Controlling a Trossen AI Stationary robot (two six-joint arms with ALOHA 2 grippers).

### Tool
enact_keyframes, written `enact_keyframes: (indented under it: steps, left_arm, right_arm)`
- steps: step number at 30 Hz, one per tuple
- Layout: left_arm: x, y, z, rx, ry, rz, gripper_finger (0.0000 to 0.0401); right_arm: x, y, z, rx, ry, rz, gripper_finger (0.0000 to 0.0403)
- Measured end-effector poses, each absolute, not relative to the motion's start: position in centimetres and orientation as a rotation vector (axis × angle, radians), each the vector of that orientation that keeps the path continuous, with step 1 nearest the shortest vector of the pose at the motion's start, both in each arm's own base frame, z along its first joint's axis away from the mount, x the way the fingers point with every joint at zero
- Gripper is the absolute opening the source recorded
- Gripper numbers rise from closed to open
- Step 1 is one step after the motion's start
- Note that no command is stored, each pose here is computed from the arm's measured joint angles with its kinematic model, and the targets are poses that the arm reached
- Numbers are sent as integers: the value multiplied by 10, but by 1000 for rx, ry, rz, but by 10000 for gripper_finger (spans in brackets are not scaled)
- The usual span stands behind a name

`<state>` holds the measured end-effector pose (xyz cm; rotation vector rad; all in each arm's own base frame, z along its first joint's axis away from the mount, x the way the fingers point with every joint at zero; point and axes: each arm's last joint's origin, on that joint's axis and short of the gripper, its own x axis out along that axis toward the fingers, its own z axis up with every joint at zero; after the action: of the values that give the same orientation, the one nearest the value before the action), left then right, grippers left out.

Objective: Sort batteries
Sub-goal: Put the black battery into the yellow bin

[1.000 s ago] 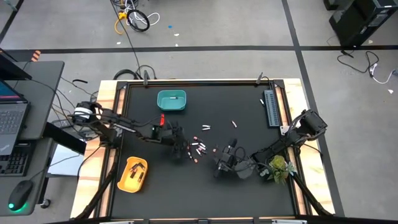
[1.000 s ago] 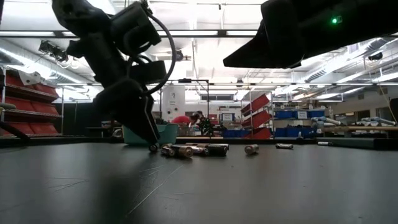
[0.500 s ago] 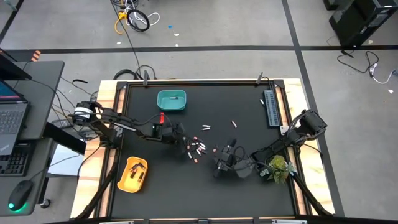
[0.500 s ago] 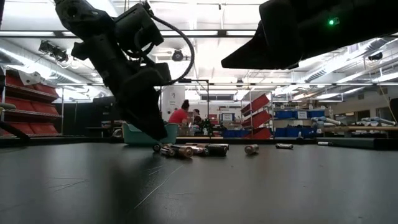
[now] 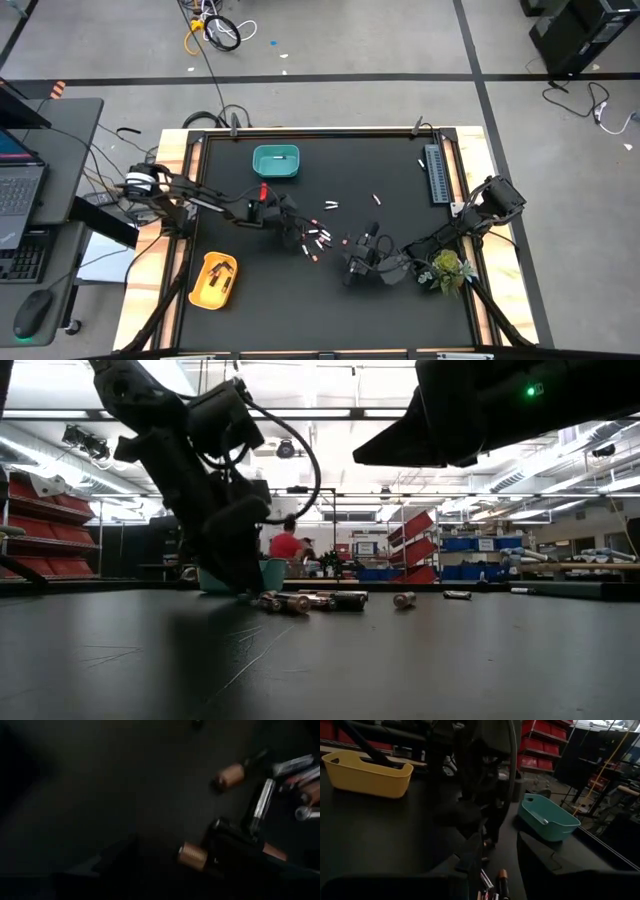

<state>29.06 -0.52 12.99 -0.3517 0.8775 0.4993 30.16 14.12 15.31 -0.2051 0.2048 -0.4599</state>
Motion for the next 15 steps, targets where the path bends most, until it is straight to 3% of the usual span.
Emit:
enact_keyframes:
  steps: [8, 15]
  left_arm:
    - [292, -6, 120, -353, 920, 510, 273]
    - [279, -7, 139, -363, 957, 482, 269]
  right_arm:
    - [302, 141, 153, -209, 204, -459, 110]
    - [302, 142, 153, -210, 204, -458, 110]
